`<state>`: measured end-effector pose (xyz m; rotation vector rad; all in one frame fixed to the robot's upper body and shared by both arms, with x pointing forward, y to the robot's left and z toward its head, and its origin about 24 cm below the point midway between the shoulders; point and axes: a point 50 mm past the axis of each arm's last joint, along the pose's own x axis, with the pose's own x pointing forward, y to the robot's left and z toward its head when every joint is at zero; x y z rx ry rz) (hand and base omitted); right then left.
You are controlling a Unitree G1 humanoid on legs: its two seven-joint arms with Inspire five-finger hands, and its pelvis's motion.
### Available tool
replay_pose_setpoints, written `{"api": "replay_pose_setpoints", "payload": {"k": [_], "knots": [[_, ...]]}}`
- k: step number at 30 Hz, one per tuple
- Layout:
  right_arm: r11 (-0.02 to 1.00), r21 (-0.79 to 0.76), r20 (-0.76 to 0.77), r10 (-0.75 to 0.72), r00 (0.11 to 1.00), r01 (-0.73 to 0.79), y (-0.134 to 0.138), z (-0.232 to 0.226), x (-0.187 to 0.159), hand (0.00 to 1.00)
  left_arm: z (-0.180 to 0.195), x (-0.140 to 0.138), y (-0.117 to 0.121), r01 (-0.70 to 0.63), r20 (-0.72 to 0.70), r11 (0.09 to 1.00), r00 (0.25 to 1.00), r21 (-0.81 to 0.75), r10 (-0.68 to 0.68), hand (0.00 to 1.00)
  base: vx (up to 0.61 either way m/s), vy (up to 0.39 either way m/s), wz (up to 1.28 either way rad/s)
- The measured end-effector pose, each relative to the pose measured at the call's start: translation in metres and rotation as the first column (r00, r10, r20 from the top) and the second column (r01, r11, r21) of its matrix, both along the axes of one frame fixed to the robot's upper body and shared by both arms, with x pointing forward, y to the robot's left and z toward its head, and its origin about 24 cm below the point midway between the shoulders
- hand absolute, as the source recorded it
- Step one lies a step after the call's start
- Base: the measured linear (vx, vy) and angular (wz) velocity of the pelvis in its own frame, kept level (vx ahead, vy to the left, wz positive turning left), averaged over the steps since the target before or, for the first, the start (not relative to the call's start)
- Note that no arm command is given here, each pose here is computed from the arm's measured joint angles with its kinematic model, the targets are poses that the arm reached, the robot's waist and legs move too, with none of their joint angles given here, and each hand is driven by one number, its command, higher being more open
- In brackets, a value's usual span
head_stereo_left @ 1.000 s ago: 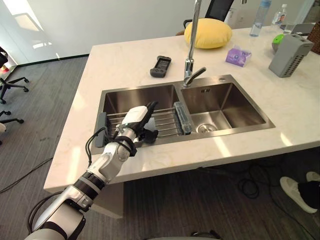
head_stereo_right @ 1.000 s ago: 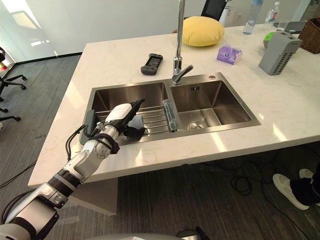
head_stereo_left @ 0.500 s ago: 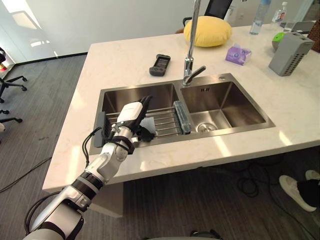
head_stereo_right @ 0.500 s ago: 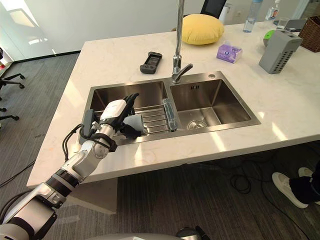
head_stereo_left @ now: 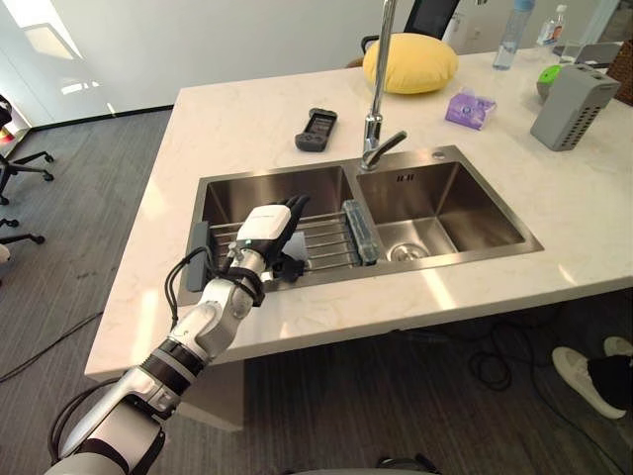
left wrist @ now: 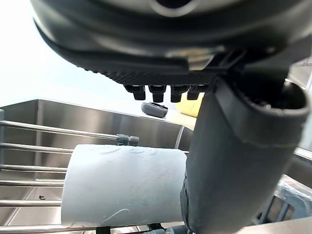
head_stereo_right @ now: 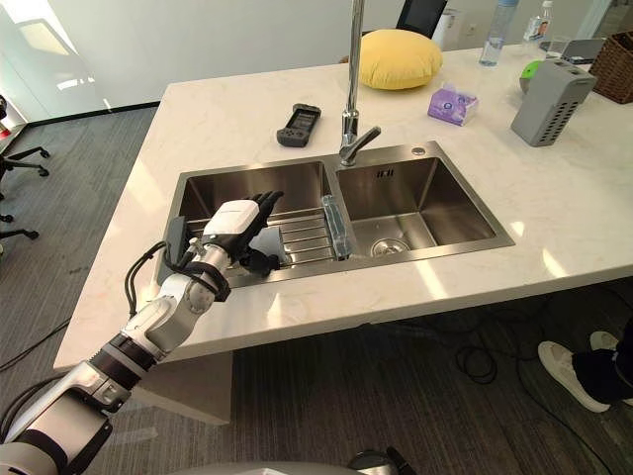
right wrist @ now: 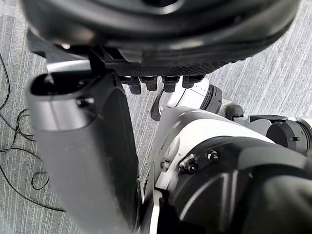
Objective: Walk over to the sink, pick up the cup, carry it to the dishwasher, place the cup inside the dishwasher, then close the dishwasher door
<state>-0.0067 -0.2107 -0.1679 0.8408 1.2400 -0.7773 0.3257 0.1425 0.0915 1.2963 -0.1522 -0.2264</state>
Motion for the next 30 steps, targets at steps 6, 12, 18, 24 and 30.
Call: {"api": "replay_pose_setpoints", "payload": {"k": [6, 12, 18, 24, 30], "knots": [[1.0, 0.003, 0.002, 0.0, 1.0, 0.0, 0.001, 0.0, 0.001, 1.0, 0.0, 0.0, 0.005, -0.031, 0.014, 0.999, 0.999, -0.012, 0.031, 1.0, 0.0, 0.0, -0.02], [1.0, 0.005, 0.004, 0.0, 1.0, 0.0, 0.002, 0.0, 0.001, 1.0, 0.001, 0.0, 0.009, -0.055, 0.035, 0.998, 0.998, -0.04, 0.057, 1.0, 0.0, 0.0, -0.05], [1.0, 0.004, 0.006, 0.001, 1.0, -0.001, 0.002, 0.0, 0.001, 1.0, 0.001, 0.001, 0.01, -0.062, 0.047, 0.997, 0.997, -0.045, 0.065, 1.0, 0.0, -0.001, -0.01], [1.0, 0.003, 0.019, 0.005, 1.0, -0.005, 0.001, 0.001, 0.005, 1.0, 0.003, 0.002, 0.011, -0.059, 0.028, 0.997, 0.998, -0.042, 0.06, 1.0, -0.01, -0.002, 0.0], [1.0, -0.005, 0.013, 0.019, 1.0, -0.019, -0.001, 0.002, 0.008, 1.0, 0.003, 0.003, 0.012, -0.058, 0.001, 0.998, 0.998, -0.037, 0.058, 1.0, -0.01, -0.004, 0.0]]}}
